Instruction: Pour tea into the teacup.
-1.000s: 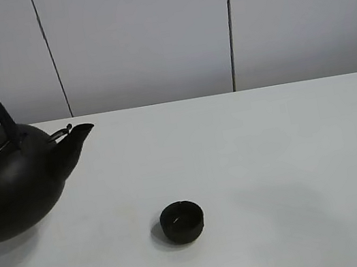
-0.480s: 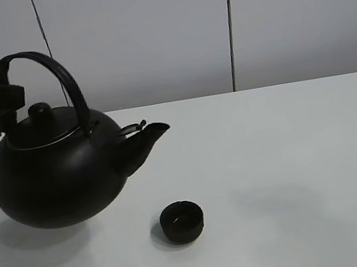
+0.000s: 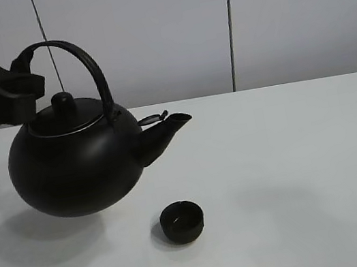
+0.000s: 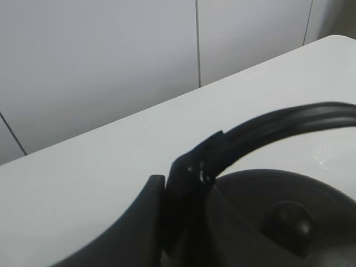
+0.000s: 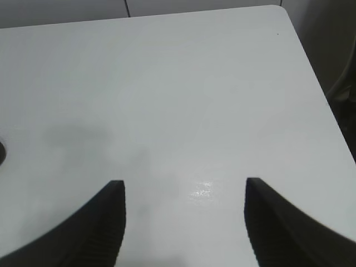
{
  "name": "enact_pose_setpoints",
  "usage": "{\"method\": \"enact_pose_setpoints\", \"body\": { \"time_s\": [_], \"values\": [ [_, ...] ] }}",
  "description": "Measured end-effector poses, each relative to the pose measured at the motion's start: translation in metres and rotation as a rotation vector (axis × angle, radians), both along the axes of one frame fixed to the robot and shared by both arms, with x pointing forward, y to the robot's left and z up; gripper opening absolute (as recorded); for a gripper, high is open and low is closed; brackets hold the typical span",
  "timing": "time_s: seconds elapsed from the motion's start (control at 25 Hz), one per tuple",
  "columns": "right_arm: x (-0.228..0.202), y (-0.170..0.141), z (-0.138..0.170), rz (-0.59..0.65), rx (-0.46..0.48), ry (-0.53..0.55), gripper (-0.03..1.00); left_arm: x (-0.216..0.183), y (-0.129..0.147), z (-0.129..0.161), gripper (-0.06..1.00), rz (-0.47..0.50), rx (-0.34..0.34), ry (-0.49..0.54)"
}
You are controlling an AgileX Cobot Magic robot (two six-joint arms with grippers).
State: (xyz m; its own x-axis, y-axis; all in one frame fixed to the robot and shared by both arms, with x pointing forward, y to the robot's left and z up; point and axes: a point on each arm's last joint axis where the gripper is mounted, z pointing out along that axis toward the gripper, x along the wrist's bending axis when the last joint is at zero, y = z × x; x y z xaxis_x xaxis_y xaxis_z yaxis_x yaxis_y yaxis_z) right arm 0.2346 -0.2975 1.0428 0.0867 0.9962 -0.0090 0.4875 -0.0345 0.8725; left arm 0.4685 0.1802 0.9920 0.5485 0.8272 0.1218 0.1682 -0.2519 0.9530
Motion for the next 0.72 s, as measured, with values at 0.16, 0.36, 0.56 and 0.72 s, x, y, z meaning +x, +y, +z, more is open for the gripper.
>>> {"method": "enact_pose_setpoints", "body": {
  "time_s": [0.16, 0.36, 0.56, 0.72],
  "values": [
    [0.0, 0.0, 0.0, 0.0, 0.0, 0.0, 0.43, 0.006, -0.005, -0.015, 0.11, 0.062, -0.005, 0.061],
    [0.0, 0.0, 0.0, 0.0, 0.0, 0.0, 0.43, 0.014, -0.008, -0.036, 0.11, 0.102, -0.008, 0.102],
    [0.0, 0.0, 0.0, 0.0, 0.0, 0.0, 0.43, 0.017, -0.008, -0.037, 0.11, 0.089, 0.032, 0.065],
    [0.0, 0.0, 0.0, 0.0, 0.0, 0.0, 0.43, 0.017, -0.008, -0.037, 0.11, 0.09, 0.047, 0.047]
  ]
}}
